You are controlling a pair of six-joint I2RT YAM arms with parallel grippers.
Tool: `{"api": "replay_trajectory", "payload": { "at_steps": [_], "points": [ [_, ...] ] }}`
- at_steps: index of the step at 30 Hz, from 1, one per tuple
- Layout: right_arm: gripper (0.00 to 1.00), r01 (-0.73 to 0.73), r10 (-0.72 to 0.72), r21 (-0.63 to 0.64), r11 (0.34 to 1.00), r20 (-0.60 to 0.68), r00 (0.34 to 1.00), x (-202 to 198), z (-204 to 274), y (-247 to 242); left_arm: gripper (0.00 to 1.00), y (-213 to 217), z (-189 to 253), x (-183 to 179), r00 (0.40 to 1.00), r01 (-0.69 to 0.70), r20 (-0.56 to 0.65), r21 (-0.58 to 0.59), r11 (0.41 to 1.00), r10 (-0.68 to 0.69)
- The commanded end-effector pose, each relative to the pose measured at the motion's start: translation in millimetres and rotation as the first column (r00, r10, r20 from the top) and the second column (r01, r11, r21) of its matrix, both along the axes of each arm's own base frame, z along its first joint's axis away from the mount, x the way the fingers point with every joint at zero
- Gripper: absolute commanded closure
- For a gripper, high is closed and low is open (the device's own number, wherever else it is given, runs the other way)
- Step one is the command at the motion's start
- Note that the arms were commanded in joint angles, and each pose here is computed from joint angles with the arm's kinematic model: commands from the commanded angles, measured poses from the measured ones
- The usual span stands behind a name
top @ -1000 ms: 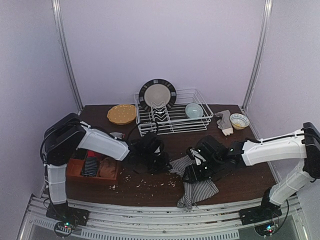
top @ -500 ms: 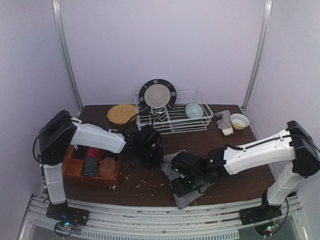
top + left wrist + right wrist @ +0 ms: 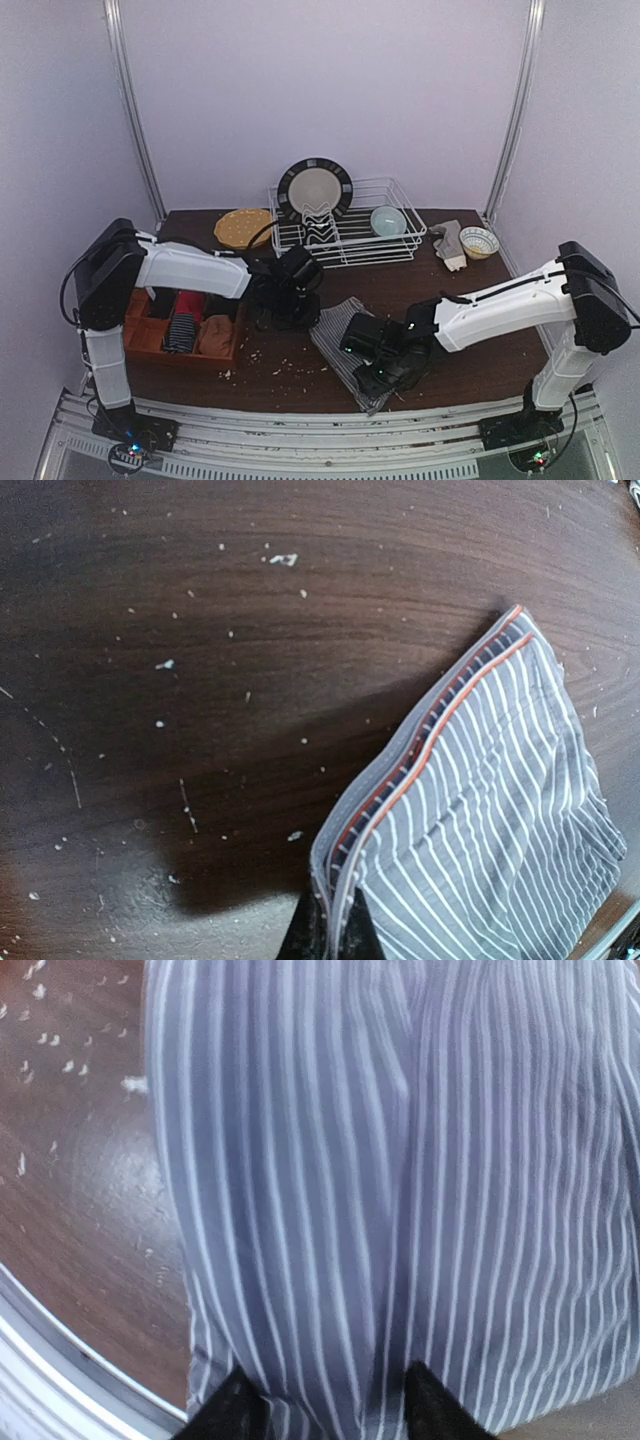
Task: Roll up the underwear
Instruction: Pass from the right arm to the left, then pass from the left arm to the right
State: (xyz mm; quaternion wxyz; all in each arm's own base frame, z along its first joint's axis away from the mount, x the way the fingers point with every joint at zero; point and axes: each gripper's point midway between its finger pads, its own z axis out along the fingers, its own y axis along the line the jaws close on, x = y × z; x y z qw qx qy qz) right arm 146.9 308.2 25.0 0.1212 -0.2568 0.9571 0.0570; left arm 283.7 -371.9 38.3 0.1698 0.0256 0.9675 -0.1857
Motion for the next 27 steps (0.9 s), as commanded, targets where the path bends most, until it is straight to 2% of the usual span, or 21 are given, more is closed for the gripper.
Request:
{"api": "replay_trajectory", "payload": {
  "at_steps": [1,3,6,11,15,19,23,27],
  "points": [
    [0.35,-0.069,0.067,0.07,0.995,0.023,0.997,-7.7,33.0,-2.3,1.0,4.0,16.3,10.9,0.999,0.003,0.045,0.025,1.0,-0.004],
    [0.3,-0.099,0.093,0.103,0.99,0.058,0.994,-3.6,46.4,5.2,1.0,3.9,16.6,11.8,0.999,0.003,0.045,0.031,1.0,-0.005],
    [0.27,-0.159,0.148,0.122,0.98,0.099,0.984,0.5,57.7,21.8,1.0,0.7,16.9,13.5,0.999,0.004,0.039,0.031,1.0,-0.005],
    [0.25,-0.195,0.183,0.064,0.979,0.158,0.97,14.0,49.2,41.2,1.0,-1.7,15.6,13.6,1.0,-0.007,0.019,0.024,1.0,0.006],
    [0.21,-0.169,0.15,0.062,0.984,0.236,0.96,32.0,41.6,53.6,1.0,-2.3,15.4,13.5,1.0,-0.028,0.004,0.009,1.0,0.028],
    [0.09,-0.145,0.116,0.075,0.987,0.299,0.947,46.9,31.7,64.5,1.0,-4.9,15.7,13.6,0.999,-0.039,-0.013,-0.011,0.999,0.039],
    [0.08,-0.089,0.073,0.029,0.996,0.344,0.936,64.9,16.3,61.6,1.0,-6.6,14.8,12.8,0.999,-0.04,-0.027,-0.019,0.999,0.04],
    [0.1,-0.061,0.07,-0.038,0.997,0.336,0.939,71.3,-5.0,53.2,1.0,-5.5,13.2,12.7,0.998,-0.044,-0.041,-0.023,0.999,0.043]
  ]
}}
